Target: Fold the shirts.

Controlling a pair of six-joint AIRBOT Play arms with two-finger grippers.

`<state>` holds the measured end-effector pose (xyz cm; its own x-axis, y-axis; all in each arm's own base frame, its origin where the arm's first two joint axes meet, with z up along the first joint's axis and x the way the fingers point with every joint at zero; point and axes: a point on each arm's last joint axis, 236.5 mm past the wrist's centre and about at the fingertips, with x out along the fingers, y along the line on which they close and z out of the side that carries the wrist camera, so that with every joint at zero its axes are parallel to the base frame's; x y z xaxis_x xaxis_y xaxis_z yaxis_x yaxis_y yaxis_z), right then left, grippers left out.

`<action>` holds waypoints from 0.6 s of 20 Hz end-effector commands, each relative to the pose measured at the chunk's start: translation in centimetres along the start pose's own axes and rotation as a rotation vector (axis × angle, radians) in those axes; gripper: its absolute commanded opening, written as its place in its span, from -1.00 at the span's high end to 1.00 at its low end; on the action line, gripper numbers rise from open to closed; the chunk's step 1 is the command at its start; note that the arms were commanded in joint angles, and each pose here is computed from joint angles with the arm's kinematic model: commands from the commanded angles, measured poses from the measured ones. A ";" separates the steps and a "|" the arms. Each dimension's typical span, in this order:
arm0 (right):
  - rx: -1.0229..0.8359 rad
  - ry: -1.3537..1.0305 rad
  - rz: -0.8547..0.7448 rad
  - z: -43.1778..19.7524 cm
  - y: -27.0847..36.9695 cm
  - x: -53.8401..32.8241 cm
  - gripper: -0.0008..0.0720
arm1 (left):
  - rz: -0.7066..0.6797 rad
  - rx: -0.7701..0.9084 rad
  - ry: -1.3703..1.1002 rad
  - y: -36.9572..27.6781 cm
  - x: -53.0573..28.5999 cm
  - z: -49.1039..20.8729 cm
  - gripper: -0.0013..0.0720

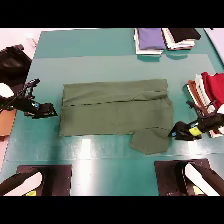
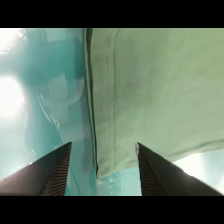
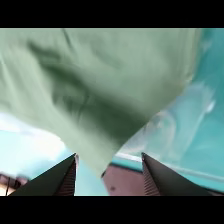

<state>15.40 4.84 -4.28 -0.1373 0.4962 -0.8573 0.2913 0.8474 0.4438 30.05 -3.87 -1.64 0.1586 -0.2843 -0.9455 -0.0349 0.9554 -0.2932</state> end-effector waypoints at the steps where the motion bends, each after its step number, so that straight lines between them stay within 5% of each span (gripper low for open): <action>1: -0.020 0.057 0.023 -2.0 1.0 2.8 -0.16 | 0.000 -0.007 0.007 0.1 0.3 -0.5 -0.36; 3: -0.075 0.002 0.000 -0.6 1.5 3.3 0.38 | 0.000 -0.007 0.009 0.1 0.3 -0.5 -0.36; 4: -0.108 -0.018 -0.015 -0.1 1.7 3.5 0.82 | -0.001 -0.006 0.019 0.1 0.3 -0.7 -0.36; 5: -0.139 -0.032 -0.029 0.3 1.9 3.5 0.94 | -0.002 -0.002 0.035 0.1 0.2 -1.1 -0.36; 12: -0.305 -0.120 -0.099 2.7 4.6 -0.1 0.94 | -0.081 -0.088 0.189 -0.7 4.1 -7.8 -0.36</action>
<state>17.84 7.98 -4.09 -0.0774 0.4180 -0.9051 0.0431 0.9084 0.4158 25.51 -4.85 -4.42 0.0286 -0.3202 -0.9469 -0.0695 0.9444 -0.3214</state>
